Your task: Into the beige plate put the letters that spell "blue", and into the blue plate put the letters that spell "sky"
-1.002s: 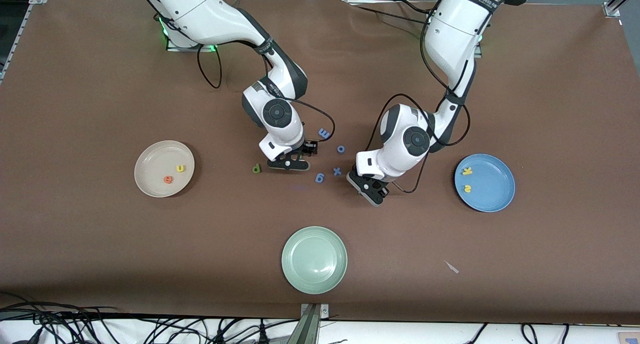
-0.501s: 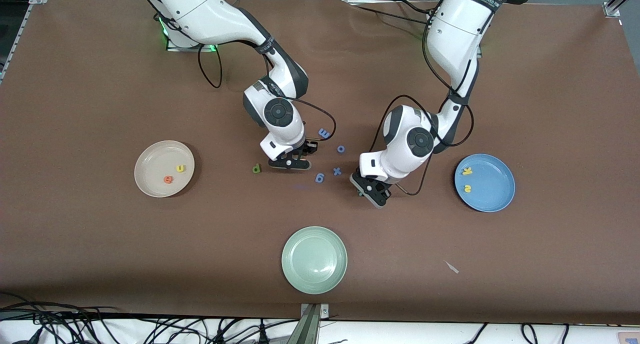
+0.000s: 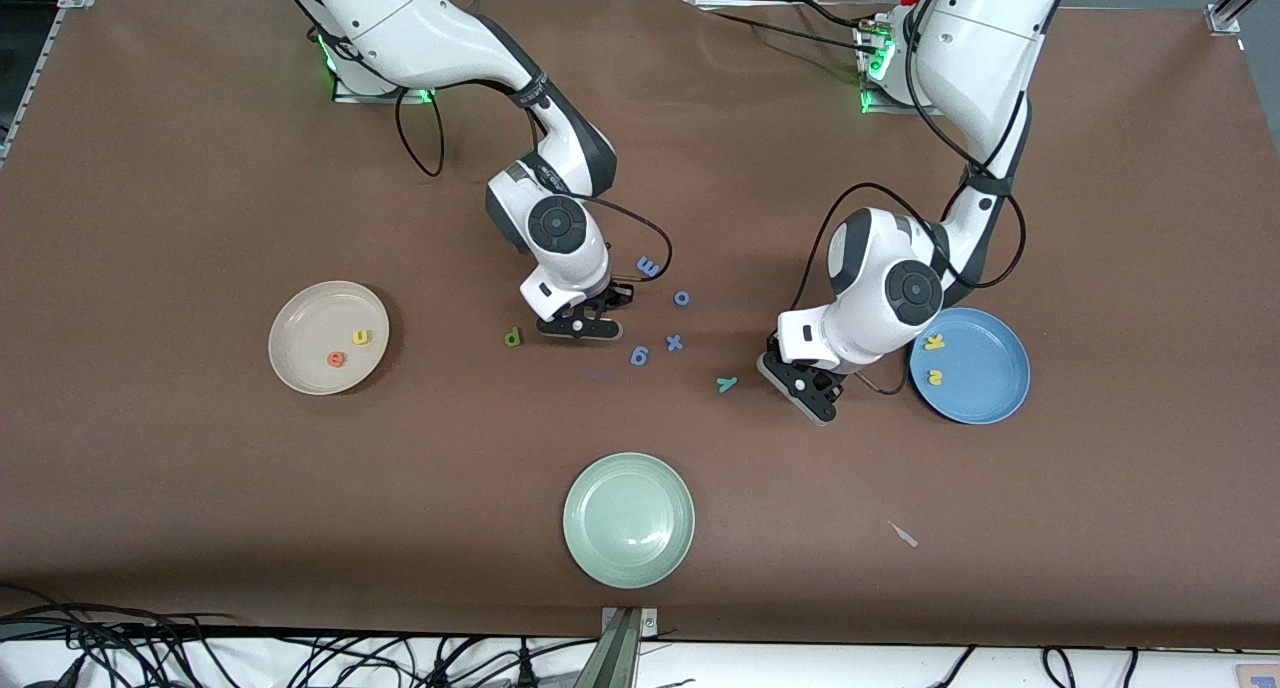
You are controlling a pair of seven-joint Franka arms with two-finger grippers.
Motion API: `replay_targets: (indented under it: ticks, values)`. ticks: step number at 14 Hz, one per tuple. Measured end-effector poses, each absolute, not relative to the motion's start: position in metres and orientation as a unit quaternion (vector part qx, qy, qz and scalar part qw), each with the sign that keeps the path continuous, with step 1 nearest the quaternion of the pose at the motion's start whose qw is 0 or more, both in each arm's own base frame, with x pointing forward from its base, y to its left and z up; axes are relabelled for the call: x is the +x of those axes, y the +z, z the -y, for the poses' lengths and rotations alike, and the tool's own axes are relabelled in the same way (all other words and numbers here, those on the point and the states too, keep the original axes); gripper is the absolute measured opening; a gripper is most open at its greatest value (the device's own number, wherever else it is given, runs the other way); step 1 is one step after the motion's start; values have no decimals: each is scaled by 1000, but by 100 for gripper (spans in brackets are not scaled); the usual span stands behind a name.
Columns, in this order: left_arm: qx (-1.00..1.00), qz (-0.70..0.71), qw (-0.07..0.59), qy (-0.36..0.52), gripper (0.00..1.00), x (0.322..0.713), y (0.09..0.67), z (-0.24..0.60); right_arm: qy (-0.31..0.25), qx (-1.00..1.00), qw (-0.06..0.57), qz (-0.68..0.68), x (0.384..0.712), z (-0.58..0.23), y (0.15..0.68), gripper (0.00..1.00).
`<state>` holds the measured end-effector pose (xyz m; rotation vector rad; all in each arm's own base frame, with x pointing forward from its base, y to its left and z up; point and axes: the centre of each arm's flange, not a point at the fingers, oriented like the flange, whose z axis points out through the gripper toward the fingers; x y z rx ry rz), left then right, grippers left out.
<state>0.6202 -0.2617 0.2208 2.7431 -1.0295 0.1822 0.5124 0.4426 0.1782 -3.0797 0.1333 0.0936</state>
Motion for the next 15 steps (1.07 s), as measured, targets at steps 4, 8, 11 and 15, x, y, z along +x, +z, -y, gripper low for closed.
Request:
replay_targets:
  ticks: [4,8,11,15]
  values:
    - [934,337,111,49,76,600,208,303,51,-998,6,-45,551,-394,202,9]
    - [929,347,102,76,81,594,180,336,101,-993,-55,-35,583,-310,226,9]
    - [926,352,102,84,81,601,173,348,132,-987,-89,-7,602,-243,230,9]
    - [924,358,98,89,81,605,170,349,135,-985,-99,41,625,-148,259,9]
